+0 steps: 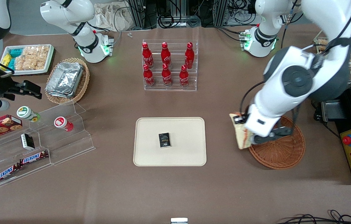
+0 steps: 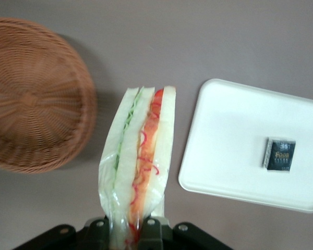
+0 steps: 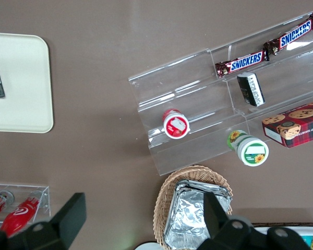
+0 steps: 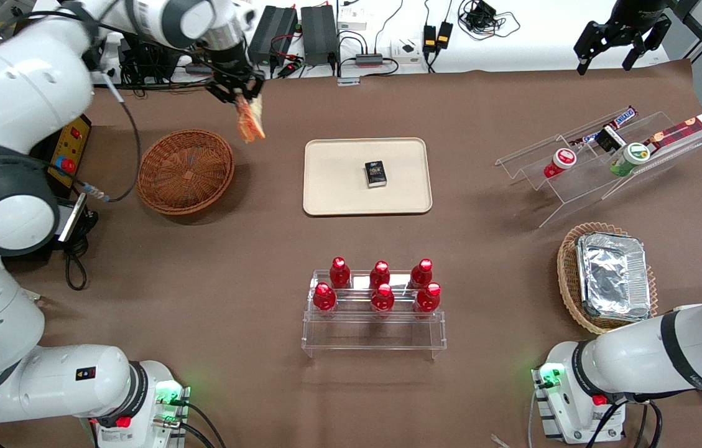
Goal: Place sandwich from basket to tray
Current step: 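Lift the sandwich and carry it toward the cream tray, then lower the sandwich onto the tray beside the black box and release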
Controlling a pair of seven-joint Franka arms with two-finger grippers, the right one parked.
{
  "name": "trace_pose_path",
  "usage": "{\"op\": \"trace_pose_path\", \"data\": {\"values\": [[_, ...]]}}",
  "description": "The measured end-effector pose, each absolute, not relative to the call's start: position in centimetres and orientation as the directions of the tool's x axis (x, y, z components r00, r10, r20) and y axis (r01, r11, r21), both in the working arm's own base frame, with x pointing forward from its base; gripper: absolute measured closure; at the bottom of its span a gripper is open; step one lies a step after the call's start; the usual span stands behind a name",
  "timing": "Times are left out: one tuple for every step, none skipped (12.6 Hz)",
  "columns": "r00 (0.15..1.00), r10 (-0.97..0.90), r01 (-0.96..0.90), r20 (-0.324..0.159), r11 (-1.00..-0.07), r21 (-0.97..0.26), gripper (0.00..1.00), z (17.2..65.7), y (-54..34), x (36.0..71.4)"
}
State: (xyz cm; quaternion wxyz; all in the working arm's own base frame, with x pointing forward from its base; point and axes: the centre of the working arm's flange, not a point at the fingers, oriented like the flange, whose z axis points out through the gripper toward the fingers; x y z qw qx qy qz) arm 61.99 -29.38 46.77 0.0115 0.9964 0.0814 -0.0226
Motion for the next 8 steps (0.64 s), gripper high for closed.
{"op": "trace_pose_path", "data": {"values": [[0.993,0.110,0.110,-0.051,-0.994,0.009,0.81,44.4,-32.3,62.1],[0.996,0.067,0.068,-0.053,-0.998,0.018,0.81,41.4,-35.4,62.2],[0.998,0.038,0.040,-0.045,-0.998,0.042,0.81,38.0,-38.1,62.5],[0.999,0.015,0.017,-0.035,-0.998,0.058,0.81,34.5,-40.0,62.7],[1.000,0.001,0.003,-0.031,-0.998,0.058,0.81,31.1,-41.0,62.9],[1.000,0.000,0.001,-0.031,-0.999,0.049,0.81,28.2,-41.5,62.9],[1.000,0.013,0.014,-0.028,-0.999,0.037,0.81,25.7,-42.0,62.9],[0.999,0.026,0.026,-0.020,-0.999,0.021,0.81,23.8,-42.3,62.7]]}}
